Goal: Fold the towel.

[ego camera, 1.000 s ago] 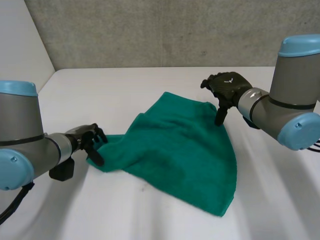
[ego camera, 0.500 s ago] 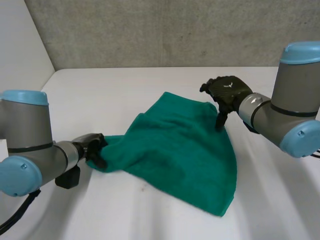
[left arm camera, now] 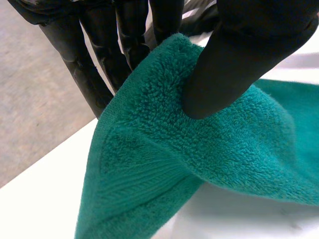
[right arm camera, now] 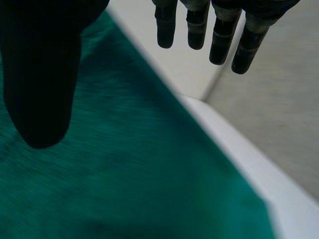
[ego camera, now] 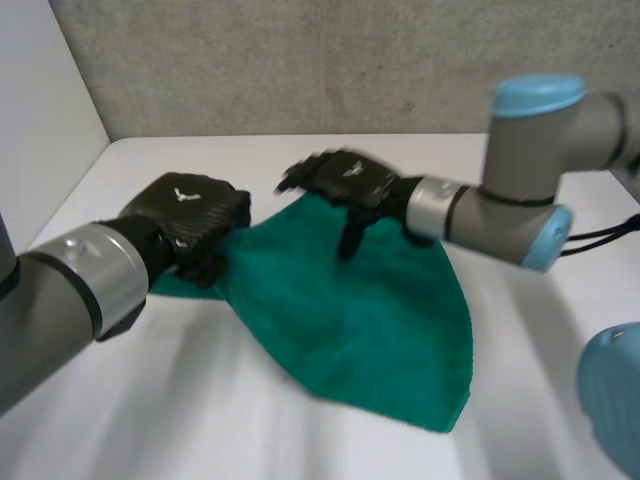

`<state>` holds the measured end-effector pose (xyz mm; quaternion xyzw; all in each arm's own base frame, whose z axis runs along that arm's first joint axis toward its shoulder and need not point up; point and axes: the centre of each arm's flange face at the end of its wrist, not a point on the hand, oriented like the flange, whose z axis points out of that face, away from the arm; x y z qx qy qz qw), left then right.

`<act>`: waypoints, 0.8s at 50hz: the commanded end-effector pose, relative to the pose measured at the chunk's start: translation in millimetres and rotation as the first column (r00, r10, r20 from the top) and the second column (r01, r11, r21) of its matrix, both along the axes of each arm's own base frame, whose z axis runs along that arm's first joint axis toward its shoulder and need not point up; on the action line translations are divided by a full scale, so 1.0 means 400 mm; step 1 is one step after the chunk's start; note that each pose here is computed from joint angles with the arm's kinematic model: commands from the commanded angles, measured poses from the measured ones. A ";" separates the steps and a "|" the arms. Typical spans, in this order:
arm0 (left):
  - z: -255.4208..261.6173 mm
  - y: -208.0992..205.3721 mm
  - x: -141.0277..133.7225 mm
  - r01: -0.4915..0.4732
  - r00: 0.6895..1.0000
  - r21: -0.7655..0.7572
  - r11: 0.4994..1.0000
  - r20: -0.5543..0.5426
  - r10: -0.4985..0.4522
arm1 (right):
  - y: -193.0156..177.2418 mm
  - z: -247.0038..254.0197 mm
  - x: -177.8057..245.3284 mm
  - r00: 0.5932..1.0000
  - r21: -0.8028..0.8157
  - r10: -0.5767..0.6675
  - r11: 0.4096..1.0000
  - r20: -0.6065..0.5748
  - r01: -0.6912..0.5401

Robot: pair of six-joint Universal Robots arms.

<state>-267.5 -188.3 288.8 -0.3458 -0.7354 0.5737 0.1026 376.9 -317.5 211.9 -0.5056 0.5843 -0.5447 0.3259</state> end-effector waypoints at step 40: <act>-0.067 -0.154 -0.074 -0.184 0.980 -0.282 0.942 -0.132 0.152 | 0.129 0.236 -0.152 0.859 -0.295 -0.490 0.807 0.151 0.512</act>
